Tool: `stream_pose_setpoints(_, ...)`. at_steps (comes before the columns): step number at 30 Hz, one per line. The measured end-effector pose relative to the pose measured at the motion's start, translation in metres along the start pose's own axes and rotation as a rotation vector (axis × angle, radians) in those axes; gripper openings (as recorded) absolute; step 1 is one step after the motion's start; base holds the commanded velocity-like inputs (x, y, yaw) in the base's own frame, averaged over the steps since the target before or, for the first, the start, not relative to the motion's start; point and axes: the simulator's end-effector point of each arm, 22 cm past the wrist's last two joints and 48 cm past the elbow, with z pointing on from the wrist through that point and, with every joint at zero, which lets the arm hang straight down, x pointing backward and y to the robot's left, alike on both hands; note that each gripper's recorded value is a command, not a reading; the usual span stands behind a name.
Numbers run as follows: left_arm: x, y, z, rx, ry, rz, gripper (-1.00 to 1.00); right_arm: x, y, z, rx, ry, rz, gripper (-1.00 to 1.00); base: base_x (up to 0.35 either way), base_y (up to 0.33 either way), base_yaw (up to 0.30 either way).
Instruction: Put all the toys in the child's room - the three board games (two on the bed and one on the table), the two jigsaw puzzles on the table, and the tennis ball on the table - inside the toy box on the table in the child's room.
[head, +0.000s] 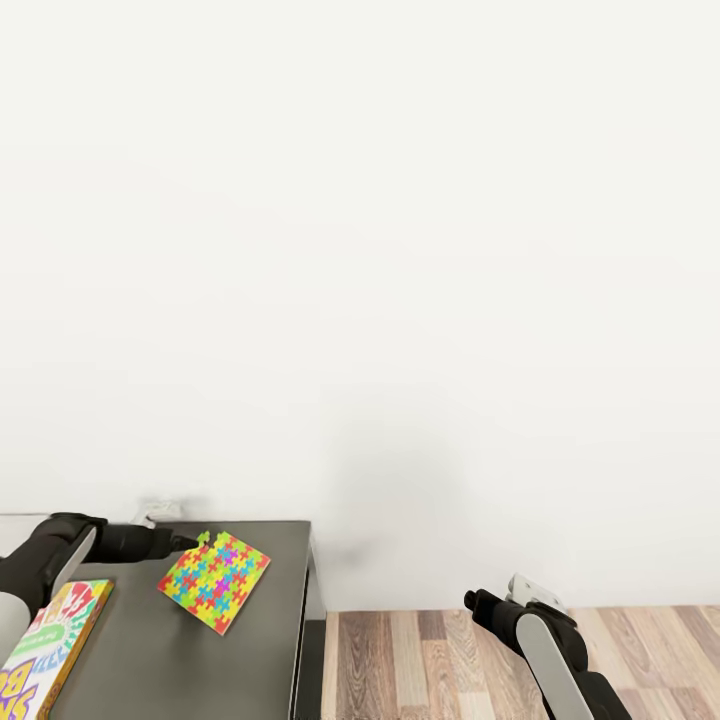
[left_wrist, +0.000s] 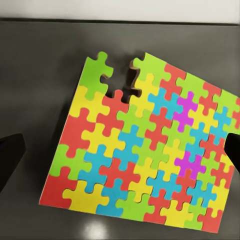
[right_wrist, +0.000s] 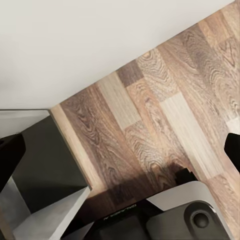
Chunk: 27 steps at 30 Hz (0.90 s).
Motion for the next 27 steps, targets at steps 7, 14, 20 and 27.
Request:
stream_pose_setpoints(7,0.001,0.001,0.004,0.003,0.0,0.003,1.0,0.004,-0.002,0.004,0.006,0.01,-0.001,1.0,0.0,0.0,0.0)
stream_pose_setpoints(14,0.004,0.003,0.008,0.003,0.005,0.004,1.0,0.007,-0.003,0.007,0.011,0.021,-0.001,1.0,0.0,0.0,0.0)
stream_pose_setpoints(20,0.007,0.005,0.012,0.003,0.012,0.002,1.0,0.01,-0.005,0.01,0.016,0.03,-0.002,1.0,0.0,0.0,0.0)
stream_pose_setpoints(27,0.012,0.005,0.018,0.005,0.024,-0.001,1.0,0.014,-0.007,0.014,0.022,0.04,-0.003,1.0,0.0,0.0,0.0)
